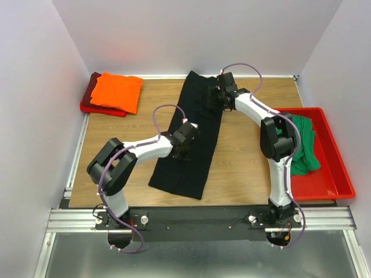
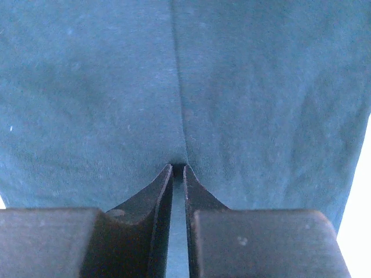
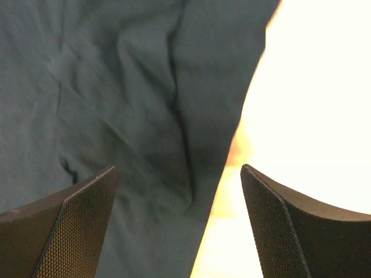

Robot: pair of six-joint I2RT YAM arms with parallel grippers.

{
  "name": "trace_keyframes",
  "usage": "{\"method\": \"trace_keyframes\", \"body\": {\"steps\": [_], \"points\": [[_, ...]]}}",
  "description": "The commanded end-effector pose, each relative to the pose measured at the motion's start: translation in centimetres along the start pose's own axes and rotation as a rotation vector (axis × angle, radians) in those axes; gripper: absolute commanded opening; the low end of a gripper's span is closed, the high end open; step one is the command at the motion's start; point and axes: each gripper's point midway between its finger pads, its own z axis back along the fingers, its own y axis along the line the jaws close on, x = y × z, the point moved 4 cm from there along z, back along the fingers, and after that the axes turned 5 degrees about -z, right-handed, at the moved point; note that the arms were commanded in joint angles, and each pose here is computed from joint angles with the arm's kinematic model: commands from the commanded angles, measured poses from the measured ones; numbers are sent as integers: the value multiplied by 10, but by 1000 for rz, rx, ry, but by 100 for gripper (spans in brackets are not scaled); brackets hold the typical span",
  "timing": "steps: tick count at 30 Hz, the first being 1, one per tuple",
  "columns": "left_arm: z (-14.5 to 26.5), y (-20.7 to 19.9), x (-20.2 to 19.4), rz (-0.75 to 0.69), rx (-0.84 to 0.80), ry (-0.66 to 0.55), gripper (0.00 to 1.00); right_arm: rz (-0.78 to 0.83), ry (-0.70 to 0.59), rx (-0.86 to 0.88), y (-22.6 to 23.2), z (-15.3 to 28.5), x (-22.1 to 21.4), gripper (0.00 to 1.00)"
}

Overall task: Fold and stack the t-shirts
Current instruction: Fold the tshirt

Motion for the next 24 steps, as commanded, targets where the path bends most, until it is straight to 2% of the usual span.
{"method": "trace_keyframes", "body": {"steps": [1, 7, 13, 16, 18, 20, 21, 24], "points": [[-4, -32, -7, -34, -88, 44, 20, -50, -72, 16, 3, 38, 17, 92], [5, -67, 3, -67, -220, 16, 21, -89, -78, 36, -1, 66, 9, 92], [25, -73, 27, -95, -275, -78, 38, -139, -66, 80, -2, 101, -4, 92], [48, -74, 43, -79, -332, -165, 39, -162, -18, 118, -3, 114, -25, 92], [58, -62, 50, -49, -294, -189, 39, -181, 14, 201, 6, 135, -37, 90], [64, -37, 43, 10, -164, -189, 38, -187, 60, 215, 12, 148, -66, 88], [65, -21, 43, 47, -125, -195, 38, -170, 115, 207, 21, 152, -97, 87], [68, 13, 17, 155, -67, -169, 33, -121, 197, 241, 45, 171, -149, 77]]}}
